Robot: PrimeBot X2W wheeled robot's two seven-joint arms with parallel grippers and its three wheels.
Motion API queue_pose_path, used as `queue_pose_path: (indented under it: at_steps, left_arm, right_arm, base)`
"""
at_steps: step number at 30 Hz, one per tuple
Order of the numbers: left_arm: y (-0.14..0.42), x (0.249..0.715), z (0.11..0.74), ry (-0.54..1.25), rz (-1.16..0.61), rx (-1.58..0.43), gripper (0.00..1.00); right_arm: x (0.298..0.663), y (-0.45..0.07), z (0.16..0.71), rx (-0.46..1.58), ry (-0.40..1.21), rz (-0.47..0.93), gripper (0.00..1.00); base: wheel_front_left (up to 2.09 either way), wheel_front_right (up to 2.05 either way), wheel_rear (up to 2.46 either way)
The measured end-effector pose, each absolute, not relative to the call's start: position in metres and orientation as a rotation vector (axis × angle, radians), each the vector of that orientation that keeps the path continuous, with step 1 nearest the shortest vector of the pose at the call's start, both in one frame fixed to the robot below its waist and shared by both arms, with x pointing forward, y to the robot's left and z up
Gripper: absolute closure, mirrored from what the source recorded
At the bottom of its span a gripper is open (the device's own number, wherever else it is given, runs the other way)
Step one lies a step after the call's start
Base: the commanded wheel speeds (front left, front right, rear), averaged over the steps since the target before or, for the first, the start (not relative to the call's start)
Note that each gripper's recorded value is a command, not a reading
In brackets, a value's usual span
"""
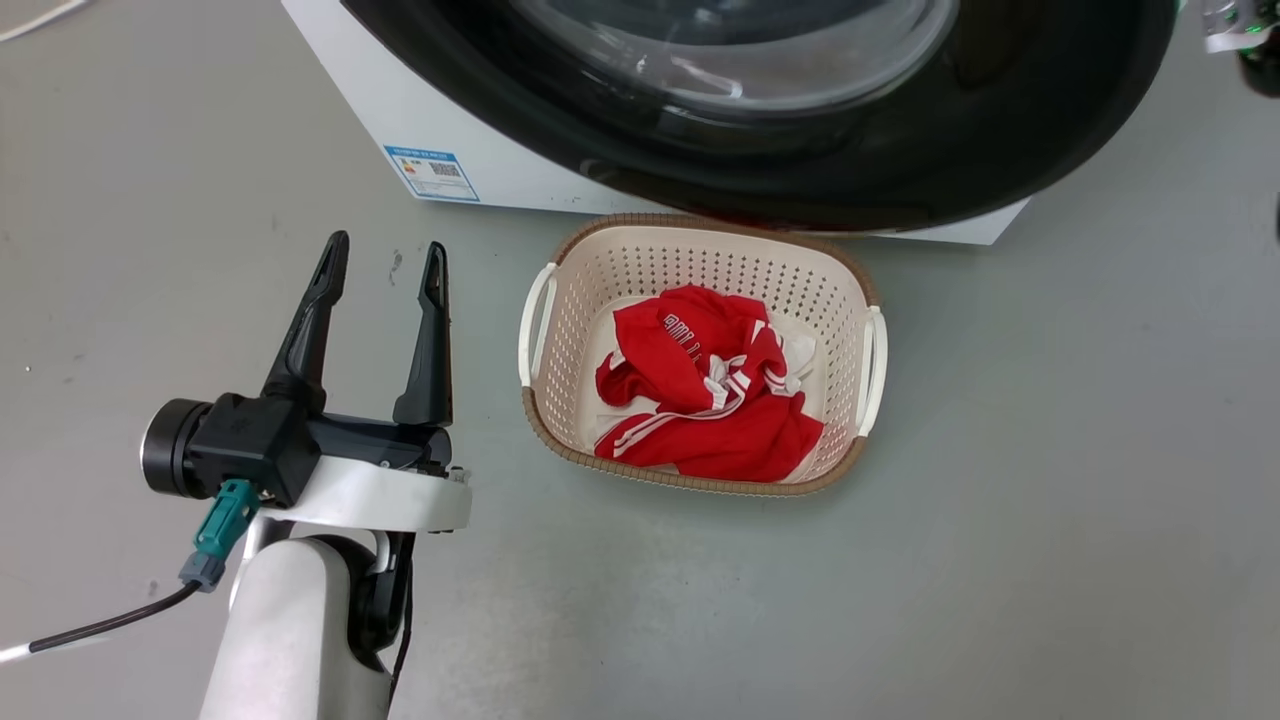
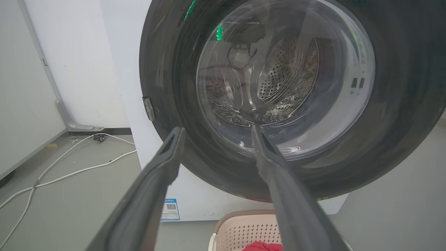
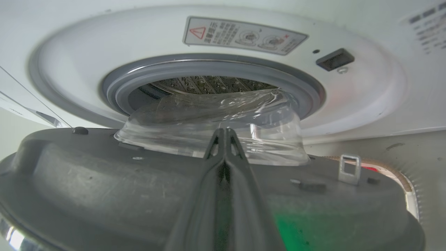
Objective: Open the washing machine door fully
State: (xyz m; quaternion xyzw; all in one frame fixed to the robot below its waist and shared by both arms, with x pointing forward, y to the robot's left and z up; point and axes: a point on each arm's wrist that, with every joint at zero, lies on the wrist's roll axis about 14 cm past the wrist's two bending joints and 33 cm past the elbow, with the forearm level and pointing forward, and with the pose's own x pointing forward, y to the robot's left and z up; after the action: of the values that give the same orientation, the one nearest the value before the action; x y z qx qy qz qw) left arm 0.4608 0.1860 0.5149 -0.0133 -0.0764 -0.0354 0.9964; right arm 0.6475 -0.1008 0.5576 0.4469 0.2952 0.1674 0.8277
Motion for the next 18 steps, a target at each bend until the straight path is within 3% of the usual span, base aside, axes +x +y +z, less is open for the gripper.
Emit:
queue_pose_path:
  at_steps: [18]
  left_arm:
    - [0.182,0.434,0.538,-0.192,-0.08,-0.029,0.0]
  right_arm:
    - [0.559,-0.035,0.581,0.994,0.89,0.651,1.0]
  base:
    - [0.0,0.0,0.0]
